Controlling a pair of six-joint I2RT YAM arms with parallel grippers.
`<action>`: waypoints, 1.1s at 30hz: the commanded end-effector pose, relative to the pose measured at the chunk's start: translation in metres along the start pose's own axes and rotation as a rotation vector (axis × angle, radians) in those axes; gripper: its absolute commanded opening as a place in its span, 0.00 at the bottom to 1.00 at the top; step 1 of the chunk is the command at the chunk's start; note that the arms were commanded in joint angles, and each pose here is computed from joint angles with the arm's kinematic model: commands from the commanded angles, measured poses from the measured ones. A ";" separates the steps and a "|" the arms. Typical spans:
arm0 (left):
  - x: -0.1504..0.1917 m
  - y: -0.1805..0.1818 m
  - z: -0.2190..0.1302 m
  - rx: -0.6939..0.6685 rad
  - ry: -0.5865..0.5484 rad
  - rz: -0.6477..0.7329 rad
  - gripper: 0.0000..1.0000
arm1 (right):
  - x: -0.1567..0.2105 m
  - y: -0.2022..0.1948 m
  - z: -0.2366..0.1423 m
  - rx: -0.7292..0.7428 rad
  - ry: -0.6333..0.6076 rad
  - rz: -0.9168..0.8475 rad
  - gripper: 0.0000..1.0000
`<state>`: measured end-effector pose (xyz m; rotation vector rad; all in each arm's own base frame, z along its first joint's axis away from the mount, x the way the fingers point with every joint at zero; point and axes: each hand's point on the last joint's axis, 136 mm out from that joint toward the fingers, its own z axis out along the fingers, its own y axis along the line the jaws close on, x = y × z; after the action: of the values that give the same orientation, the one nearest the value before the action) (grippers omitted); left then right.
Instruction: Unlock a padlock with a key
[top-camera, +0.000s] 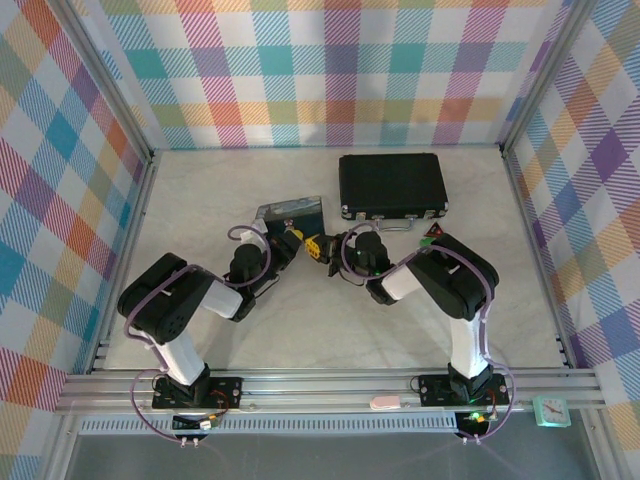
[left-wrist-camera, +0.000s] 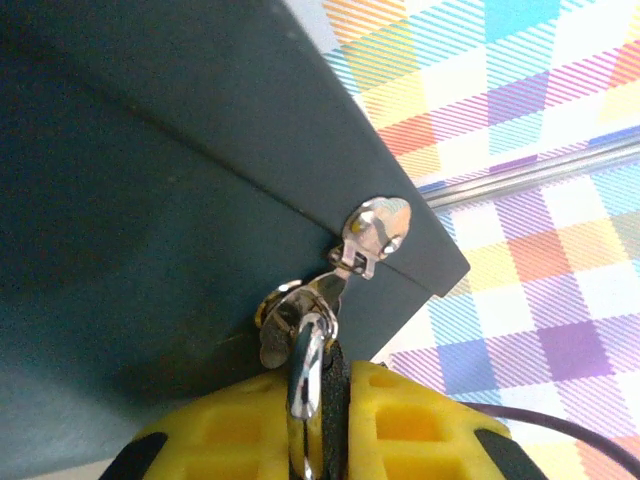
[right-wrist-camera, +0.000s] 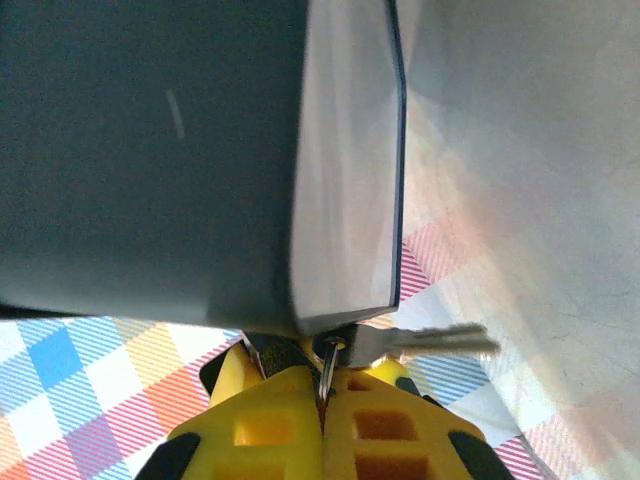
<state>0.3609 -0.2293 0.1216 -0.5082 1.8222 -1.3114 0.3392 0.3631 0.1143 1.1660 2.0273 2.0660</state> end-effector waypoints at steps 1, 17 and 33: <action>0.030 -0.009 -0.005 0.083 0.105 0.170 0.00 | 0.060 0.081 0.004 -0.218 0.227 0.358 0.00; 0.029 -0.009 -0.005 0.095 0.106 0.278 0.00 | 0.055 0.055 0.012 -0.135 0.250 0.381 0.00; 0.008 -0.004 -0.013 0.015 0.028 0.155 0.00 | -0.001 -0.007 -0.004 0.042 0.144 -0.067 0.34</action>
<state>0.3496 -0.2235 0.1128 -0.3372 1.8463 -1.1938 0.3337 0.3642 0.0978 1.1122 2.1669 2.1495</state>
